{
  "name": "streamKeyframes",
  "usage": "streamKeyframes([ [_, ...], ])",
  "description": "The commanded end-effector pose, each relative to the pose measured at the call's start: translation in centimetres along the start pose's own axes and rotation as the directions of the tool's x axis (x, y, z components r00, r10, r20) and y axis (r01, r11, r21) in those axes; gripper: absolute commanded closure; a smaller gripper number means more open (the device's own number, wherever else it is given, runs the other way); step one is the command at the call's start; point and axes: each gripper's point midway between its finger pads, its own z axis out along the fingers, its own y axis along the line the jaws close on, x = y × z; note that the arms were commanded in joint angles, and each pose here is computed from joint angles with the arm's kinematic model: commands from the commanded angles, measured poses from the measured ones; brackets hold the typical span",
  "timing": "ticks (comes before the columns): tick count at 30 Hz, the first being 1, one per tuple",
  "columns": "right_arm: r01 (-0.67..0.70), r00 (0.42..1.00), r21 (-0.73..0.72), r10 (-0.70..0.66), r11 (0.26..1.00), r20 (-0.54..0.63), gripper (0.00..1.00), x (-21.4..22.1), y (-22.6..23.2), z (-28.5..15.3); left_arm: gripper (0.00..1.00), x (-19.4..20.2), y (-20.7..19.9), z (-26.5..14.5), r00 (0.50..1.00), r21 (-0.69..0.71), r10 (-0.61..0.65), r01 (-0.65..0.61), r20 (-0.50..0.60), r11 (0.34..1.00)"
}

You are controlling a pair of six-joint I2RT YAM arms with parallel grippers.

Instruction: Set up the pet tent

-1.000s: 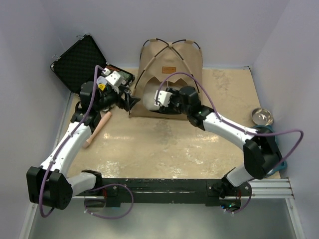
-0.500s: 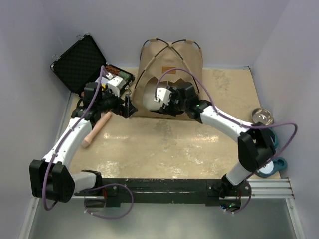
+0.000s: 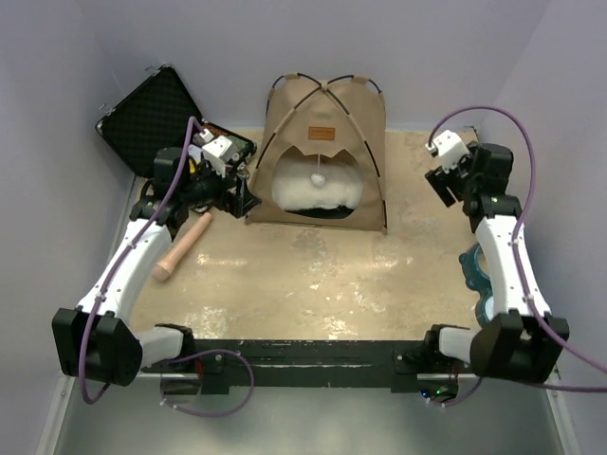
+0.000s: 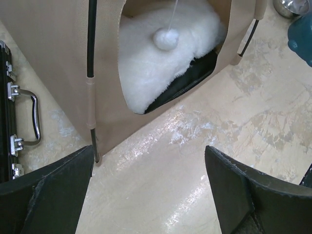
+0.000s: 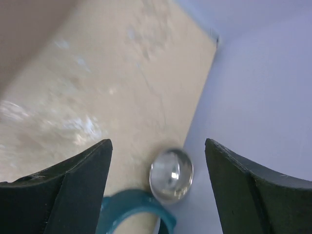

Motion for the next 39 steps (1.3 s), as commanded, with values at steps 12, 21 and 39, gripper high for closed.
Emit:
streamKeyframes([
  [12, -0.18, 0.832, 0.245, 0.281, 0.953, -0.479, 0.21, 18.3, -3.3, 11.8, 0.0, -2.6, -0.1, -1.2, 0.995, -0.016, 0.092, -0.091, 0.05, 0.996],
  [21, -0.204, 0.774, 0.277, 0.328, 0.939, -0.542, 0.24, 22.6, -3.3, 12.6, 0.0, -2.3, 0.2, -0.9, 0.995, -0.019, 0.093, -0.092, 0.048, 0.996],
  [39, -0.287, 0.754, 0.196, 0.347, 0.938, -0.557, 1.0, 23.9, 0.0, 9.5, 0.0, -2.8, 0.3, -0.3, 0.994, 0.001, 0.092, -0.092, 0.052, 0.996],
])
